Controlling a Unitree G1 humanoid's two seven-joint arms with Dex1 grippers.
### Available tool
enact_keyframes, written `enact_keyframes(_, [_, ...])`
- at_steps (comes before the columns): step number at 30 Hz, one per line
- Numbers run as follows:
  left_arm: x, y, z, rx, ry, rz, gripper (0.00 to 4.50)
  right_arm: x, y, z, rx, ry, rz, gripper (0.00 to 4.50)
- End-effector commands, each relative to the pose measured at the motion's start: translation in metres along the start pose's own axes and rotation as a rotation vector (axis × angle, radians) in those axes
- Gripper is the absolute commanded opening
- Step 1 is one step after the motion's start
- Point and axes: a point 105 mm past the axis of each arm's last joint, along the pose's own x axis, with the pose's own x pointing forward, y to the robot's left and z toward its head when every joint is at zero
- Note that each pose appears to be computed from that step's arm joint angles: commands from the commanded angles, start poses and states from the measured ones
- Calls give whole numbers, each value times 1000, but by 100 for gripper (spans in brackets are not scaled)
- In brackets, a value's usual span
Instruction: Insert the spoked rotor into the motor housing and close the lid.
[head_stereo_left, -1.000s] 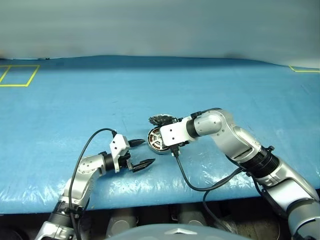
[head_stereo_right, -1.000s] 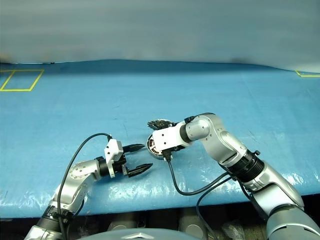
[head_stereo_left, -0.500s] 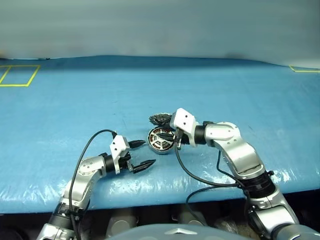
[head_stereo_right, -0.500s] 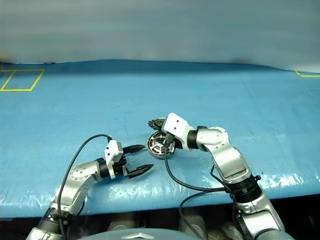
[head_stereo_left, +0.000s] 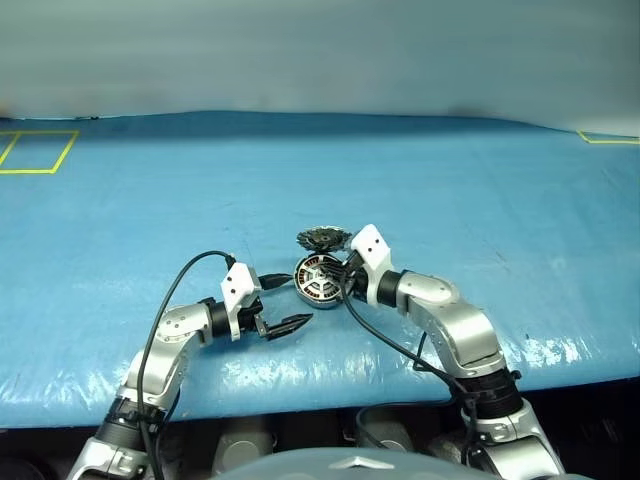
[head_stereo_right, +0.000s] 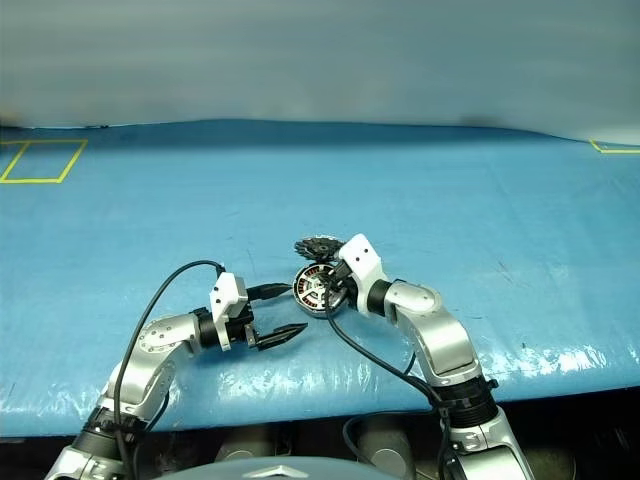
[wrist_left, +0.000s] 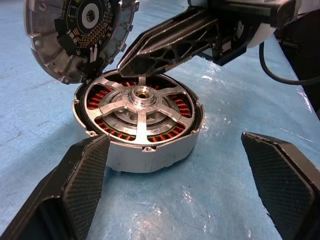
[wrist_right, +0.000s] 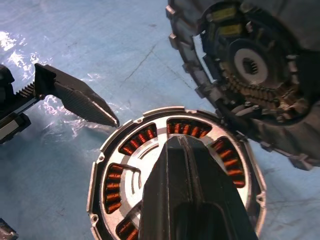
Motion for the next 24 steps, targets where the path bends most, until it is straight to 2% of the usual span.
enact_keyframes(1, [1, -4, 14, 43, -32, -14, 450, 5, -1, -6, -37, 33, -10, 2])
enact_keyframes(5, [1, -5, 15, 43, -32, -11, 450, 7, -10, -25, -9, 86, -45, 2])
enact_keyframes(9, [0, -6, 14, 40, -30, -7, 450, 5, -10, -30, 60, 93, -37, 2])
enact_keyframes(17, [1, -7, 13, 39, -24, -10, 450, 1, -10, -15, 269, -29, -15, 2])
enact_keyframes(21, [3, -8, 15, 36, -30, -25, 450, 2, -8, -25, 242, 17, -22, 2])
enact_keyframes(24, [4, -9, 15, 37, -30, -30, 450, 2, -7, -14, 305, -59, -6, 2])
